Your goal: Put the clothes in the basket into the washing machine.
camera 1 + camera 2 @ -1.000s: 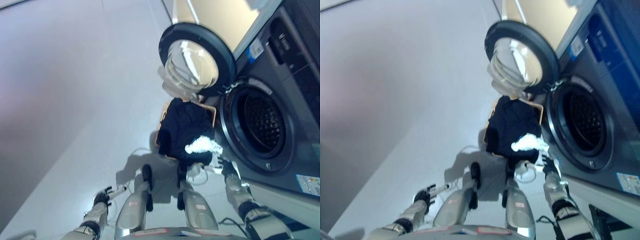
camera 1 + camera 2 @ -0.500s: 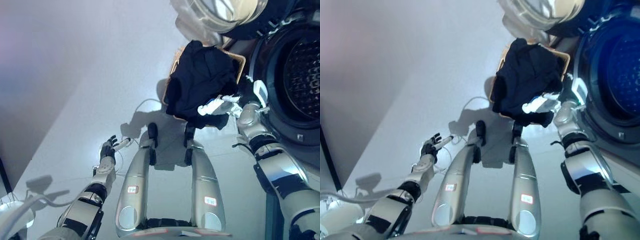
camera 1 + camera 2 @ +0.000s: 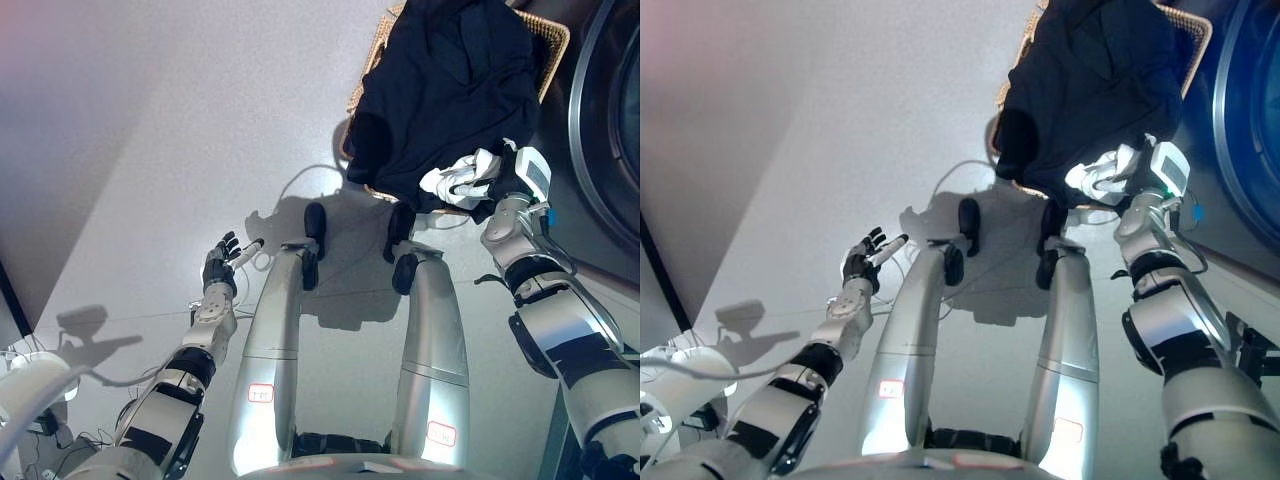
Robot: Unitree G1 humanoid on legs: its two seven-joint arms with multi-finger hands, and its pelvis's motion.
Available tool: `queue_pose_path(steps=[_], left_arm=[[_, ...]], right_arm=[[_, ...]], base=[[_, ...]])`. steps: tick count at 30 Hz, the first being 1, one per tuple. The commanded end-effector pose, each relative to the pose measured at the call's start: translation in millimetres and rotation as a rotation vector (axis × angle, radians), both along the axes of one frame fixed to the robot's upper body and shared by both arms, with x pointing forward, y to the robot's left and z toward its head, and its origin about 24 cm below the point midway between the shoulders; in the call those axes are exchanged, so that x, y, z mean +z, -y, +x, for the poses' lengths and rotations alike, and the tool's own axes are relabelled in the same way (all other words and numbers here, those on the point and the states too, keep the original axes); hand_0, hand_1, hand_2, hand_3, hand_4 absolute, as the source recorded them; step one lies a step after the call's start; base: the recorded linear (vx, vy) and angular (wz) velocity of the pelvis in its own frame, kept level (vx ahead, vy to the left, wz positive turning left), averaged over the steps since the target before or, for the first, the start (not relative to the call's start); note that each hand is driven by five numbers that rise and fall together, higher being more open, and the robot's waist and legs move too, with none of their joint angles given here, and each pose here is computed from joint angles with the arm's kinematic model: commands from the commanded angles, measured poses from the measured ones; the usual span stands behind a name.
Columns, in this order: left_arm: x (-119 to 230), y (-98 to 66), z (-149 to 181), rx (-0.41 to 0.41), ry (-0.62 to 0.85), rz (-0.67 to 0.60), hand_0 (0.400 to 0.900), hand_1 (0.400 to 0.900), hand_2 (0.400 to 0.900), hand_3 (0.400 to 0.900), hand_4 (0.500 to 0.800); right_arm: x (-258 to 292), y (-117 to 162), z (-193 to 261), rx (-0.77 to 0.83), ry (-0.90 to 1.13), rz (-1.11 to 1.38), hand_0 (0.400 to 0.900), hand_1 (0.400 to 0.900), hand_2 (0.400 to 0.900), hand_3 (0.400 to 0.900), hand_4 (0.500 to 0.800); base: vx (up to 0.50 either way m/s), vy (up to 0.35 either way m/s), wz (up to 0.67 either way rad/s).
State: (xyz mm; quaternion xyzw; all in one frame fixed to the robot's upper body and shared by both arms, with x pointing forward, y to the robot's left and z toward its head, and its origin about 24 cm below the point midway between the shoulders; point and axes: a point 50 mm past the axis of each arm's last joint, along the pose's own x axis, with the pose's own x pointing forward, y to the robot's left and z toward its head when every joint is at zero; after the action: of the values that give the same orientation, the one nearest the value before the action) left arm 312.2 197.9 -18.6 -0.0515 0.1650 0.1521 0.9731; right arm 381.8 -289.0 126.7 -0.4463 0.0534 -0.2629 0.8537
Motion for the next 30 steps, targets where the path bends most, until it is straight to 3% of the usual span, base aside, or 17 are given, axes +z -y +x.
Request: queue_pose_path(steps=[1,9,15,22,24,30], left_arm=[[-19,-7.8,-23,0.044,-0.043,0.027,0.900,0.900,0.900,0.900,0.800],[-22,-11.4,-25,0.082,-0.063,0.051,0.900,0.900,0.900,0.900,0.800],[-28,-22.2,-34,0.156,-0.089,0.032,0.900,0.900,0.900,0.900,0.800],[-39,-30.1,-45,0.243,-0.139,-0.025,0.900,0.900,0.900,0.900,0.800],[-41,-31.5,-47,0.255,-0.152,-0.038,0.900,0.900,0.900,0.900,0.800],[-47,-37.3,-53,0.280,-0.186,-0.064,0.900,0.900,0.900,0.900,0.800]], right_arm=[[-15,17,-13,-0.049,-0.059,-0.049,0.400,0.400,0.400,0.400,0.500],[-13,5,-11,-0.049,0.060,-0.009,0.400,0.400,0.400,0.400,0.500],[23,-7,-10,0.037,0.338,0.125,0.400,0.400,0.400,0.400,0.500],[45,0,-41,0.046,0.825,0.719,0.400,0.400,0.400,0.400,0.500],[42,11,-47,-0.009,0.967,0.928,0.400,0.400,0.400,0.400,0.500],[50,43,-45,-0.189,1.198,1.246,0.400,0.400,0.400,0.400,0.500]], base=[[0.000,0.000,0.00],[0.008,0.003,-0.03],[0.013,0.000,-0.10],[0.018,0.005,-0.11],[0.015,-0.005,-0.01],[0.019,-0.007,-0.01]])
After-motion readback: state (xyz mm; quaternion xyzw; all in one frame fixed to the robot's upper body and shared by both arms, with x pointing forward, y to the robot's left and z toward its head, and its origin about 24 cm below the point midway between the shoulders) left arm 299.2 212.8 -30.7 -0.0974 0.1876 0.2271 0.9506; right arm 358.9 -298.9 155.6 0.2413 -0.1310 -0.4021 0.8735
